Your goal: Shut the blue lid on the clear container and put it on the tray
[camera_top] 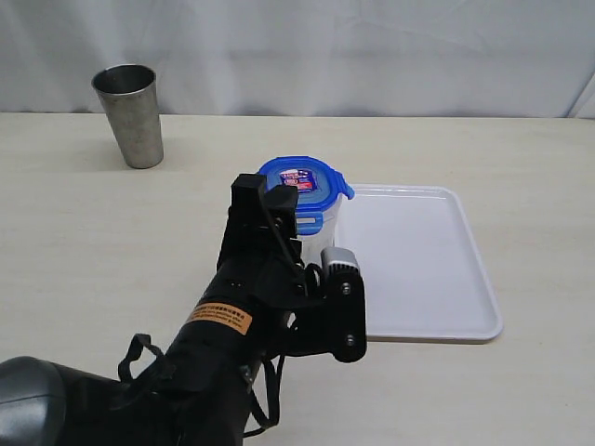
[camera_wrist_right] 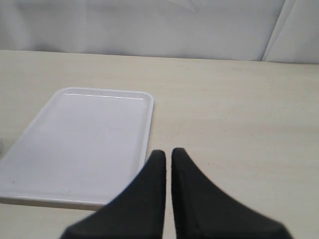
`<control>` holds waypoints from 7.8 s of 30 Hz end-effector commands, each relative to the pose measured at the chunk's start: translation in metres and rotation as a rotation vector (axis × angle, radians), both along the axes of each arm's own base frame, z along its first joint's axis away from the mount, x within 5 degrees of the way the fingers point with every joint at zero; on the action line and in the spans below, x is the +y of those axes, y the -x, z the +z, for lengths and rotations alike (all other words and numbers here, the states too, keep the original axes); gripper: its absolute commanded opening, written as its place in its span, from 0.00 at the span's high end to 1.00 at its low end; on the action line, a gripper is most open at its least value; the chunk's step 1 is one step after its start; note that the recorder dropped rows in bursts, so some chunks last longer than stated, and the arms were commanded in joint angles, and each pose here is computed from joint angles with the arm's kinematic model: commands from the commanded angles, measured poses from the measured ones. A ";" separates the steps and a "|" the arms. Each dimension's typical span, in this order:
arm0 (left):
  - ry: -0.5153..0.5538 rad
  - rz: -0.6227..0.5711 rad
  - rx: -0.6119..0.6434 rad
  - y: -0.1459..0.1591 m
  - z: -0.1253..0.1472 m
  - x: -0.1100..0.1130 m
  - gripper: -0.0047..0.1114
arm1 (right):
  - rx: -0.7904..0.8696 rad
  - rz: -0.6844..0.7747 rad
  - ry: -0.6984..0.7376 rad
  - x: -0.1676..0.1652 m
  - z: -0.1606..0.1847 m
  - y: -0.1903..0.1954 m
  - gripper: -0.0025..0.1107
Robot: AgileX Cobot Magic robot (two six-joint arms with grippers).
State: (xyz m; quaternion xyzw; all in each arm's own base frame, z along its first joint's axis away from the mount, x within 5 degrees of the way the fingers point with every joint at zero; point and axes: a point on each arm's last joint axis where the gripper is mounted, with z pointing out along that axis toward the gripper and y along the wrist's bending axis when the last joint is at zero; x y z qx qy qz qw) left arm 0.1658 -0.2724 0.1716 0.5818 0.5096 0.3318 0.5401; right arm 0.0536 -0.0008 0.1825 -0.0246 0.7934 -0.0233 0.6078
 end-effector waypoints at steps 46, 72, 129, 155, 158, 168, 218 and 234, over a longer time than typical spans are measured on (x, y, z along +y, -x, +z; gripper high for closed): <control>0.388 0.196 0.099 0.035 -0.011 0.085 0.46 | -0.008 -0.004 -0.002 0.000 0.000 0.000 0.94; 1.245 0.149 0.419 -0.073 -0.011 0.176 0.96 | -0.008 -0.004 -0.002 0.000 0.000 0.000 0.94; 1.069 -0.486 0.943 -0.170 -0.022 0.168 0.96 | 0.143 0.505 -0.099 0.085 0.010 -0.104 0.94; 1.054 -0.521 1.005 -0.163 -0.023 0.152 0.96 | 0.366 0.490 0.035 0.118 -0.007 -0.196 0.94; 1.051 -0.514 1.005 -0.164 -0.023 0.152 0.96 | 0.393 0.398 0.007 0.097 -0.009 -0.203 0.94; 1.069 -0.483 0.965 -0.168 -0.023 0.153 0.96 | 0.304 0.731 -0.328 0.039 0.031 -0.231 0.94; 1.007 -0.531 1.047 -0.160 -0.024 0.133 0.96 | 0.342 1.083 -0.224 0.086 -0.015 -0.243 0.94; 0.974 -0.514 1.061 -0.157 -0.018 0.134 0.96 | 0.342 1.083 -0.224 0.086 -0.015 -0.243 0.94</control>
